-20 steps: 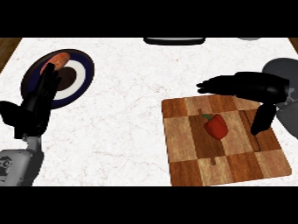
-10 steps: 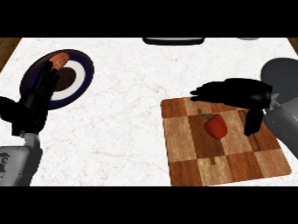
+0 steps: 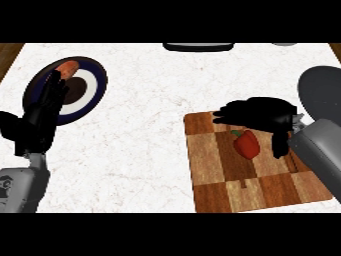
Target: Pick the bell pepper from the cutting board and place it in the pan
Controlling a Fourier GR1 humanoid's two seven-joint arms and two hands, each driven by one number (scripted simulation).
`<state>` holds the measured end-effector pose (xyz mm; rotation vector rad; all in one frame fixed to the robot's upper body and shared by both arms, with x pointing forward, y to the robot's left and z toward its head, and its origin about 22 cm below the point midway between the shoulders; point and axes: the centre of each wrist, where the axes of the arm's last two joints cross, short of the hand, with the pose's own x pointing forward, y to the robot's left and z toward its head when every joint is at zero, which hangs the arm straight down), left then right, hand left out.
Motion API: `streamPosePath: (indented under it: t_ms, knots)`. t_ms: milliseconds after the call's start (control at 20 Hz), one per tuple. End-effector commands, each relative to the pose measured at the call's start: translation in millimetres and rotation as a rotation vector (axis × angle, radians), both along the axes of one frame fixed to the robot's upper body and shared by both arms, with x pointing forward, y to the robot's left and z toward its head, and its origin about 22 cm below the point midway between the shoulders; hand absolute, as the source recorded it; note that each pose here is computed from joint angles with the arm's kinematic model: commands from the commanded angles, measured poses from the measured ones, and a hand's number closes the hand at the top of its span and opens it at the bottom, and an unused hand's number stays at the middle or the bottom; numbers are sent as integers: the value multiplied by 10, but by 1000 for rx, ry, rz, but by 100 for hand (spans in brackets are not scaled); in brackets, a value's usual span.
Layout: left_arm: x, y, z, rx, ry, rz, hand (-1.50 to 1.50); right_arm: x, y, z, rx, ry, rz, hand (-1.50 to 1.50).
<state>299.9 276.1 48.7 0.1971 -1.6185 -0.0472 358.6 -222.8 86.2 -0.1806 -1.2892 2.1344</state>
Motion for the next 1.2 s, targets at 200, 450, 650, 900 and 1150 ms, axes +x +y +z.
streamPosePath:
  t_ms: [200, 450, 650, 900, 1150]
  knots:
    - [-26, 11, 117, 22, -11, 5, 0, -64, -71, -392, -54, 23, 17, -150]
    - [-19, 242, -41, -14, -4, 7, 0, -35, 146, -310, -108, -8, 23, -150]
    - [52, 141, 18, 14, 4, 6, 0, 38, 183, -405, -128, 8, 5, -150]
    - [48, -12, 46, 5, 6, -13, 0, 134, 217, -524, -153, 60, 37, -150]
    - [-7, 56, 70, 12, -6, 12, 0, -84, 181, -857, -109, 40, 178, 150]
